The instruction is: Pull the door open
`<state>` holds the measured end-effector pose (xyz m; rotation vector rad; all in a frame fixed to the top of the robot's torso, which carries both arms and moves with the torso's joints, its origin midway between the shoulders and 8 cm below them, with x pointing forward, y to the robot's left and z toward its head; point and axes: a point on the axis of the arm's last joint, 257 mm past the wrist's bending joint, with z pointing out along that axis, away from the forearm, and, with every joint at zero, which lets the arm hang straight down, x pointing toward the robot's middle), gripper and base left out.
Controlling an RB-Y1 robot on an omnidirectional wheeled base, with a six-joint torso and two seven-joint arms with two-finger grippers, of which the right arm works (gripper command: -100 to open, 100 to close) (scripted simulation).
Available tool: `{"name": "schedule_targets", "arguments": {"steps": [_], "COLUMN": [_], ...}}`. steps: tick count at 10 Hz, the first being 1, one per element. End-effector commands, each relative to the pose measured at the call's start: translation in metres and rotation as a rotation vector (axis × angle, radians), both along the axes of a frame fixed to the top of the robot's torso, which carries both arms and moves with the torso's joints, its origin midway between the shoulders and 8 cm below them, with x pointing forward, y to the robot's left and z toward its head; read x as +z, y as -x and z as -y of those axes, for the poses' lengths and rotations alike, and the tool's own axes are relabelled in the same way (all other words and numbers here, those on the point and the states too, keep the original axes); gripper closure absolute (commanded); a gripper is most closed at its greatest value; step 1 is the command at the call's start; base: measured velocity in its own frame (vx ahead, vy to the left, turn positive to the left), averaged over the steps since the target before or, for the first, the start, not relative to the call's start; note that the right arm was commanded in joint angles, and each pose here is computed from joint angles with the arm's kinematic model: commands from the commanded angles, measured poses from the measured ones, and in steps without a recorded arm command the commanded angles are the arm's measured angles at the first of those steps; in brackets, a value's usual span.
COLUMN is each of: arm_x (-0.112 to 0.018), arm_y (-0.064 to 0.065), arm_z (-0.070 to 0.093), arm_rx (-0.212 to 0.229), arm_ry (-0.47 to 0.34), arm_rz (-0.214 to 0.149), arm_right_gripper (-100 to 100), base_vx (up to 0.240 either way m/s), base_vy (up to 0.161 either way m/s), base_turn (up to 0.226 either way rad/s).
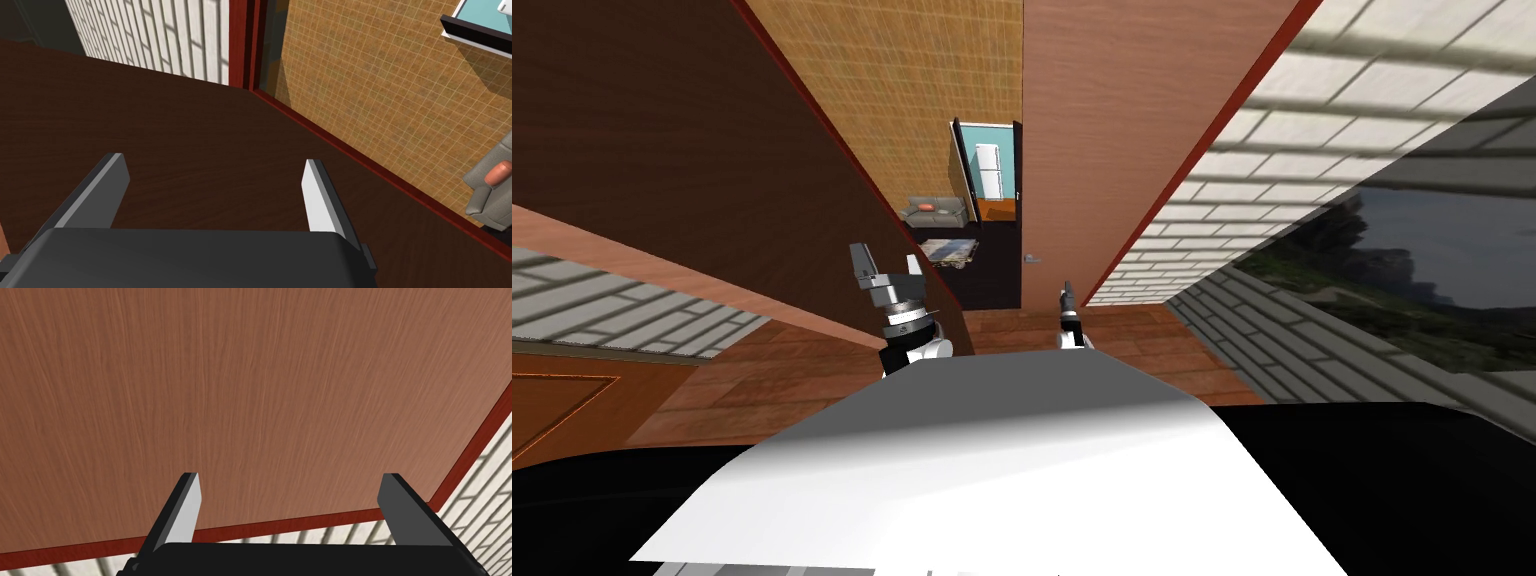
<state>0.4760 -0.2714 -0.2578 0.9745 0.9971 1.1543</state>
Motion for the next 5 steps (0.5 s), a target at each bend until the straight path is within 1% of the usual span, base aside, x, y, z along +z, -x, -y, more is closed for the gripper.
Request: {"name": "schedule_targets", "arguments": {"steps": [1, 5], "arm_x": [-0.012, -0.040], "arm_y": [0.000, -0.003], "arm_z": [-0.002, -0.007], "arm_rx": [-0.003, -0.010], "arm_ry": [-0.011, -0.037], "arm_rz": [-0.022, -0.071], "arm_right_gripper": [-100, -100], "base_vx": [0.098, 0.102], "base_vy": [0.004, -0.008], "base_turn": [0.055, 0.057]}}
